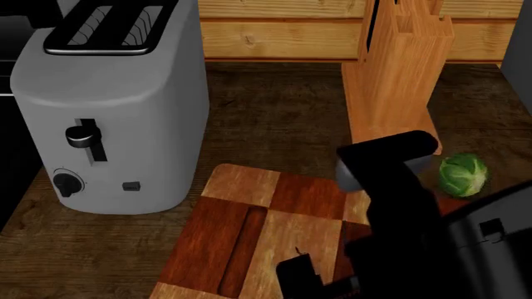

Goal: Clear the non-vegetable object off the cutting board and place the vegetables onto it.

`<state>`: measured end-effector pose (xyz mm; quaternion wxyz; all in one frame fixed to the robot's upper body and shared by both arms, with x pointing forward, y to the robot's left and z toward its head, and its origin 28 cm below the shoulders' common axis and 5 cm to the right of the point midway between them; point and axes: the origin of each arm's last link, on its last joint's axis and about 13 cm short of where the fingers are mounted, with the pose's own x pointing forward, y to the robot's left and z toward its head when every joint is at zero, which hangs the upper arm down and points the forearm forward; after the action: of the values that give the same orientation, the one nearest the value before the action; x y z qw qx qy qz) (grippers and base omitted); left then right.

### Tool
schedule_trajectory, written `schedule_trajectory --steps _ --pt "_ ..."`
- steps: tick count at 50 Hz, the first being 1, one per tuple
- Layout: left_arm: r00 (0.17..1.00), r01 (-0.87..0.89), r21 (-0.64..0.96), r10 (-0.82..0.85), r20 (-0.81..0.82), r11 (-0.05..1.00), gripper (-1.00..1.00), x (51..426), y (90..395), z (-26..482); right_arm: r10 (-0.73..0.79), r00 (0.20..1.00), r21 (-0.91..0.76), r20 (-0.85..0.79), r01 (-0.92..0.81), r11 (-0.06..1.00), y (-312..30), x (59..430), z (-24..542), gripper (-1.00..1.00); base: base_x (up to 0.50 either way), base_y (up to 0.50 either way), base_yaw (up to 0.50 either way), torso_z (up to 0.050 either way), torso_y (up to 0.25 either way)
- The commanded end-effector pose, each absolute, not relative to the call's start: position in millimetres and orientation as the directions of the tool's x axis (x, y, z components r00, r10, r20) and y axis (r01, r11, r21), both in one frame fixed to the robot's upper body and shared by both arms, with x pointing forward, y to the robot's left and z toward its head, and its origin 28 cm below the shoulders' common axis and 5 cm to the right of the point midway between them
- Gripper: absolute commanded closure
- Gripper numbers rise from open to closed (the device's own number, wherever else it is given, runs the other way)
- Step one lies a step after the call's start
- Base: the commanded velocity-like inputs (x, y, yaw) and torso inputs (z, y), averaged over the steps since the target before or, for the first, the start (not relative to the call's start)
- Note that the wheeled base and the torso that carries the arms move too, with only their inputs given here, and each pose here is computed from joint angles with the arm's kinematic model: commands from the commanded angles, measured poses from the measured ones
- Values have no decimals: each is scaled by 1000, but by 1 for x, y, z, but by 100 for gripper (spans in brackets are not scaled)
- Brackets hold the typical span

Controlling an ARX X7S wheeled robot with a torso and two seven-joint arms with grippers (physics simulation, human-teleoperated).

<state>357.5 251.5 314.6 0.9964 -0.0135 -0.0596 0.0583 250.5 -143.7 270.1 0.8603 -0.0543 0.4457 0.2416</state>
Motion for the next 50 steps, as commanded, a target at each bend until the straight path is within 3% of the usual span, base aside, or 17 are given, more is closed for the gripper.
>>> schedule_trajectory --steps 1,29,30,50 --pt "986 -108 -38 112 123 993 -100 357 250 317 367 464 130 -806 -465 875 -144 253 258 -100 0 0 0 0 0" --pt "984 -120 -46 125 130 992 -100 359 253 319 378 410 154 -830 -483 862 -138 254 253 -100 1 0 2 -1 0" --pt "984 -120 -46 125 129 992 -100 359 253 319 378 411 153 -829 -484 862 -138 254 253 100 0 3 3 0 0" --pt "982 -120 -55 127 137 991 -100 356 255 322 379 445 113 -812 -517 848 -133 241 278 100 0 0 0 0 0"
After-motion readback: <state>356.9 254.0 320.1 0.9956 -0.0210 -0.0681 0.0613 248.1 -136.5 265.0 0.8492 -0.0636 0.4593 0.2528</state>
